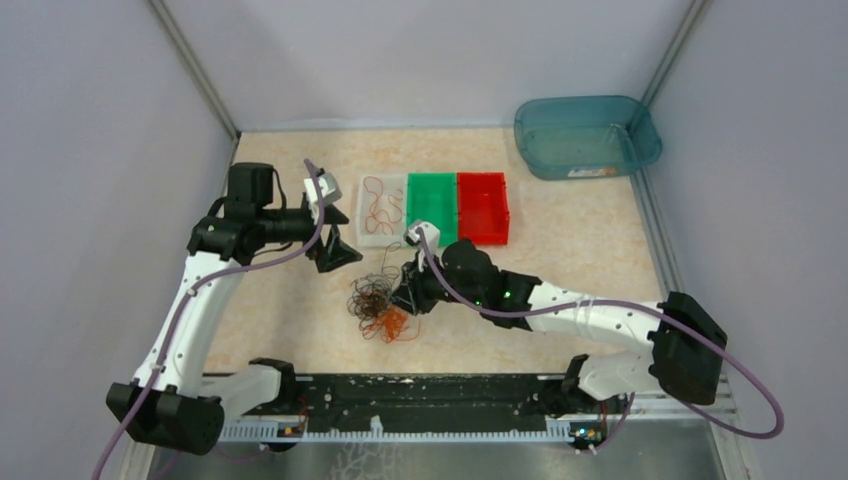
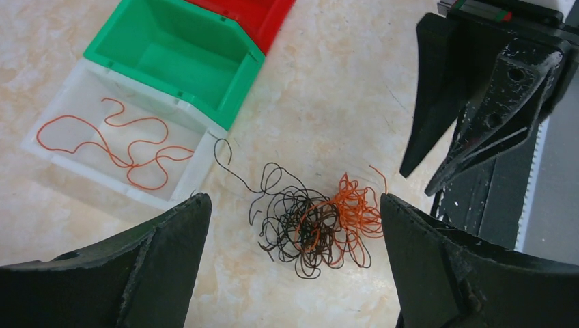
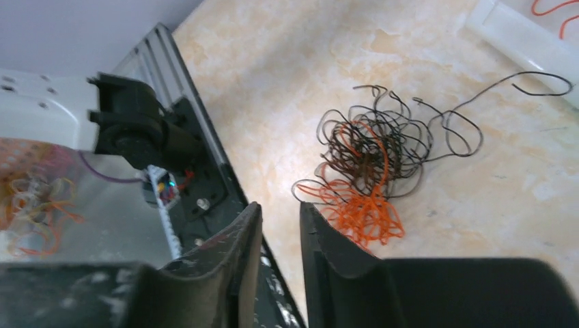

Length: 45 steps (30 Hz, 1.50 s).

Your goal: Untangle the cables

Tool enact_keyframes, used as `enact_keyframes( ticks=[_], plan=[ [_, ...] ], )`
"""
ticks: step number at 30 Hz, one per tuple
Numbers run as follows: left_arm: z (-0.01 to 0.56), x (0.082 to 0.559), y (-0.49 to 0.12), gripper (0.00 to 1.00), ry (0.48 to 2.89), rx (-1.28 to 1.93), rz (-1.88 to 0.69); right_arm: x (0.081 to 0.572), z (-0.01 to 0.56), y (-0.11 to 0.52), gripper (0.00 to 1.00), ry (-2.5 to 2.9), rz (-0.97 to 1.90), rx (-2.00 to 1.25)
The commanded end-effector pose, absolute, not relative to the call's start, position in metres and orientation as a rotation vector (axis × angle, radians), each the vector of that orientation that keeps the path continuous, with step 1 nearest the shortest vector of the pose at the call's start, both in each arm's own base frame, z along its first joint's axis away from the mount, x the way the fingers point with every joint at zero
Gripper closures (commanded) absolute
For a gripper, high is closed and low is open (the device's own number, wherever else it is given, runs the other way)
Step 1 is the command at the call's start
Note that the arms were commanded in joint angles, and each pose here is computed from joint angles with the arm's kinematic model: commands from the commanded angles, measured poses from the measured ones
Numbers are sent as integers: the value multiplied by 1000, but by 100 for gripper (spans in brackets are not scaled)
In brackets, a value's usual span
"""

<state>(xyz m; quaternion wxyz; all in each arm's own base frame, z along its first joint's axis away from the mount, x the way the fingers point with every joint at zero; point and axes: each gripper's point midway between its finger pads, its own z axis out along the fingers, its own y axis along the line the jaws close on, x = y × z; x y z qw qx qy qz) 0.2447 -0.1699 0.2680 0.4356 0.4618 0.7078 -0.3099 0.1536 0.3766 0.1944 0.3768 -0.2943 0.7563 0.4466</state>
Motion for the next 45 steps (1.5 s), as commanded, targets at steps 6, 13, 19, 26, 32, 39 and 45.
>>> enact_keyframes(
  ticks=[6, 13, 19, 26, 32, 39, 45],
  plan=[
    [265, 235, -166, 1, 1750, 1161, -754, 162, 109, 359, 55, 2048, 888, -923],
    [270, 239, -165, 1, 1738, 1171, -720, 164, 59, 357, 55, 2163, 749, -940],
    [265, 236, -165, 1, 1751, 1166, -739, 157, 41, 341, 57, 2200, 750, -889],
    [255, 233, -161, 1, 1747, 1199, -697, 145, 48, 342, 76, 2327, 882, -797],
    [237, 229, -159, 1, 1781, 1226, -710, 134, 79, 354, 99, 2316, 1106, -714],
    [232, 223, -156, 1, 1781, 1238, -700, 132, 80, 358, 100, 2336, 1115, -729],
    [231, 220, -153, 1, 1778, 1244, -672, 143, 93, 359, 100, 2285, 1066, -745]
  ],
)
